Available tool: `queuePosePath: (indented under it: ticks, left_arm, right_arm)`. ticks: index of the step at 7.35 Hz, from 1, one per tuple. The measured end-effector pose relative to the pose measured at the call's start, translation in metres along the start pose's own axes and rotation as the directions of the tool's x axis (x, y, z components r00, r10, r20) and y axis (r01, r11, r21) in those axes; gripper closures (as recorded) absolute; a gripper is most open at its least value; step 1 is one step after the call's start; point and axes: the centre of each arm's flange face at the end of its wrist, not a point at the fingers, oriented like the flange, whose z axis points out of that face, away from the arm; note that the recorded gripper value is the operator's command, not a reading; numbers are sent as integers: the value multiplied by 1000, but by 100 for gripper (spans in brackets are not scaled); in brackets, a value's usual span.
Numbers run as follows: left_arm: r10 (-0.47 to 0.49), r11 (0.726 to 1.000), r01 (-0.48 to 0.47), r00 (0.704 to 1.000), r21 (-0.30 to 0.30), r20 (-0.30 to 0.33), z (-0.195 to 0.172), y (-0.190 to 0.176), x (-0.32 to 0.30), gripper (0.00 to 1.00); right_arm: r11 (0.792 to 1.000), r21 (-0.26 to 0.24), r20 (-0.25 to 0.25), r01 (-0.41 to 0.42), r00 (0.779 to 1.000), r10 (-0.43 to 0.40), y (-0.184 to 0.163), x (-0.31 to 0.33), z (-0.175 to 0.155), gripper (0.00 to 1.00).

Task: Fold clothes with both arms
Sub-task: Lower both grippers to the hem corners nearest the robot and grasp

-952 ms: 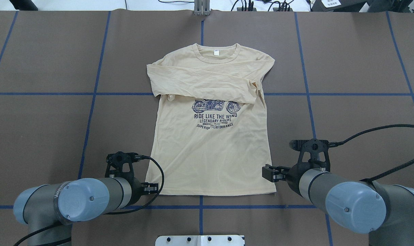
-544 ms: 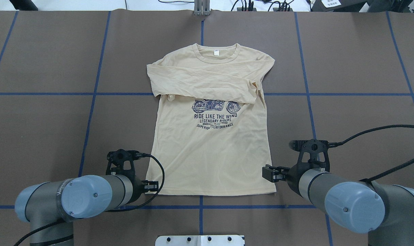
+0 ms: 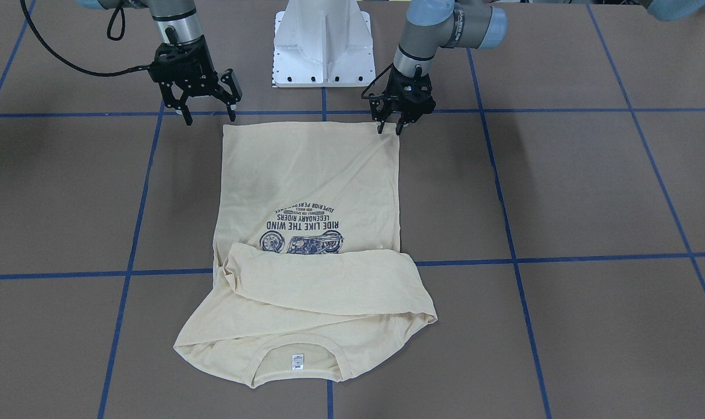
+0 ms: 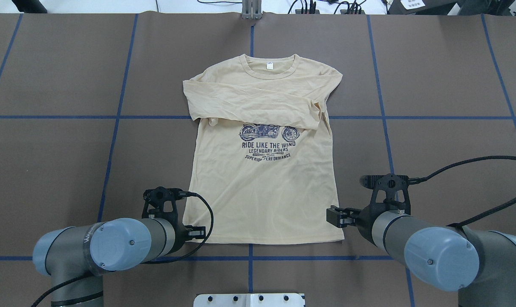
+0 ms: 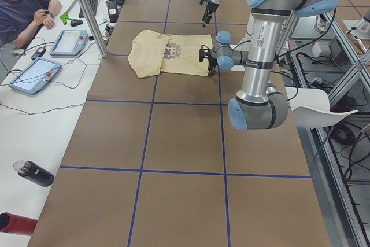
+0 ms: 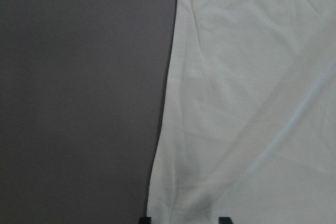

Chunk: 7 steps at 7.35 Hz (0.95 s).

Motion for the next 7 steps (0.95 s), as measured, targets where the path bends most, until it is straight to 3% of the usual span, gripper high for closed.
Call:
queuePosePath:
  ticks: [5,7]
  left_arm:
    - [-2,1000,2,1000,2,7,-2,-1,-5,54]
    - [-2,1000,2,1000,1,14,0,-1,-7,60]
  right_arm:
    - [1000,-1,5,0,1000,0,0,-3,0,0]
    - [1000,-1,5,0,1000,0,0,-3,0,0]
